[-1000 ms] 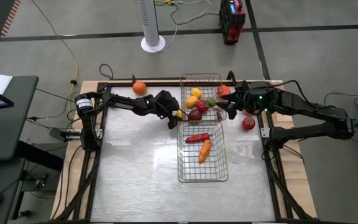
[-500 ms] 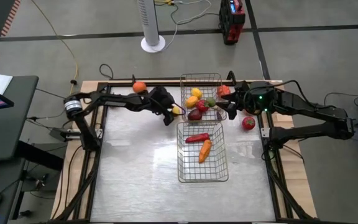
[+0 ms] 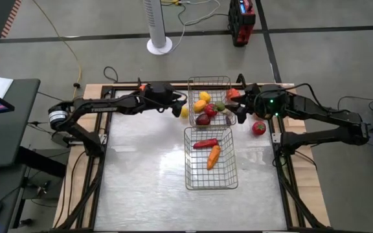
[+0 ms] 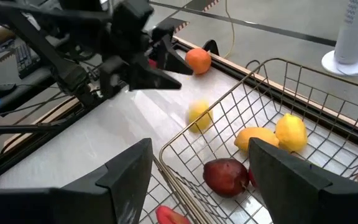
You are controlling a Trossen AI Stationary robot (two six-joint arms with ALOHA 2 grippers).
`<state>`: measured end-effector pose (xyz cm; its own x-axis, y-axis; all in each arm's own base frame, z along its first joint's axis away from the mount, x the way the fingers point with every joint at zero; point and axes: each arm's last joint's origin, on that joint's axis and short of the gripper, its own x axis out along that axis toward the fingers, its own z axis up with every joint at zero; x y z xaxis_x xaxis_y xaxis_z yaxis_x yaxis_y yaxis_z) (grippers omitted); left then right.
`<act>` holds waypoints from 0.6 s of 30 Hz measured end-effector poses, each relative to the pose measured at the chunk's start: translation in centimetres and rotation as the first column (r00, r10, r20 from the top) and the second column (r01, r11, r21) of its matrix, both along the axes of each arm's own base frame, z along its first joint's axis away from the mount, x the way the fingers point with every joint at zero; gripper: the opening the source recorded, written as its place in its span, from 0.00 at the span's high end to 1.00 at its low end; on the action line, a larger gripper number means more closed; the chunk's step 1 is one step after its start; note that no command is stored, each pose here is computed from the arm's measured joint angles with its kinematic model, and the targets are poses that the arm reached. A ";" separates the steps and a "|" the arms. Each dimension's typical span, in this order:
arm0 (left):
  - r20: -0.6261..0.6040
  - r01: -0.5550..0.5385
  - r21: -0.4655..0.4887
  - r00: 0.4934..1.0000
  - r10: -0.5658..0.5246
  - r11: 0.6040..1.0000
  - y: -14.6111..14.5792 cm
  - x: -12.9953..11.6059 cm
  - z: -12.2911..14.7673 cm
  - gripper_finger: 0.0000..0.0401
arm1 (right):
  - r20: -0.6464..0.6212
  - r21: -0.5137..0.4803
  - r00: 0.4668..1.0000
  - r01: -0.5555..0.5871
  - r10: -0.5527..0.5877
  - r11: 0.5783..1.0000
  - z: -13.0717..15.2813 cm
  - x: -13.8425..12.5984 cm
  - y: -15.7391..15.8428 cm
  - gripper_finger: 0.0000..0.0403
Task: Sort produce into baskets
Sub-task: Put the yellow lemon into the top wire basket
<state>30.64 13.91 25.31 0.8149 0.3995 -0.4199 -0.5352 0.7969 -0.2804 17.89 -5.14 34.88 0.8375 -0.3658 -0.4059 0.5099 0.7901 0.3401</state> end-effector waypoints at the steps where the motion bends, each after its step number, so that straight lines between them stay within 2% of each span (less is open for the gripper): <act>1: 0.046 -0.006 -0.008 0.999 0.006 1.000 -0.1 0.3 0.2 0.49 | -0.001 0.000 1.000 0.001 -0.001 1.000 0.0 0.0 0.0 0.28; 4: 0.126 -0.012 -0.013 0.992 0.014 1.000 -0.2 1.4 0.0 0.49 | -0.005 0.001 1.000 0.001 -0.001 1.000 0.0 0.0 0.0 0.28; 8: 0.127 0.012 -0.020 0.992 -0.009 1.000 -0.3 2.2 -0.8 0.48 | -0.004 0.003 1.000 -0.002 0.002 1.000 0.0 0.0 0.0 0.28; 10: 0.076 0.001 -0.012 0.997 -0.001 1.000 -0.2 2.1 -0.8 0.48 | -0.003 0.011 1.000 -0.002 0.002 1.000 -0.1 0.0 0.0 0.28; 13: -0.050 -0.090 -0.003 0.995 0.090 0.996 0.3 1.5 -1.6 0.48 | 0.001 0.023 1.000 -0.008 0.008 1.000 -0.1 0.0 0.1 0.28; 18: -0.222 -0.228 0.000 0.949 0.223 0.974 2.1 -0.3 -2.8 0.48 | 0.001 0.023 1.000 -0.013 0.013 1.000 -0.1 0.0 0.2 0.28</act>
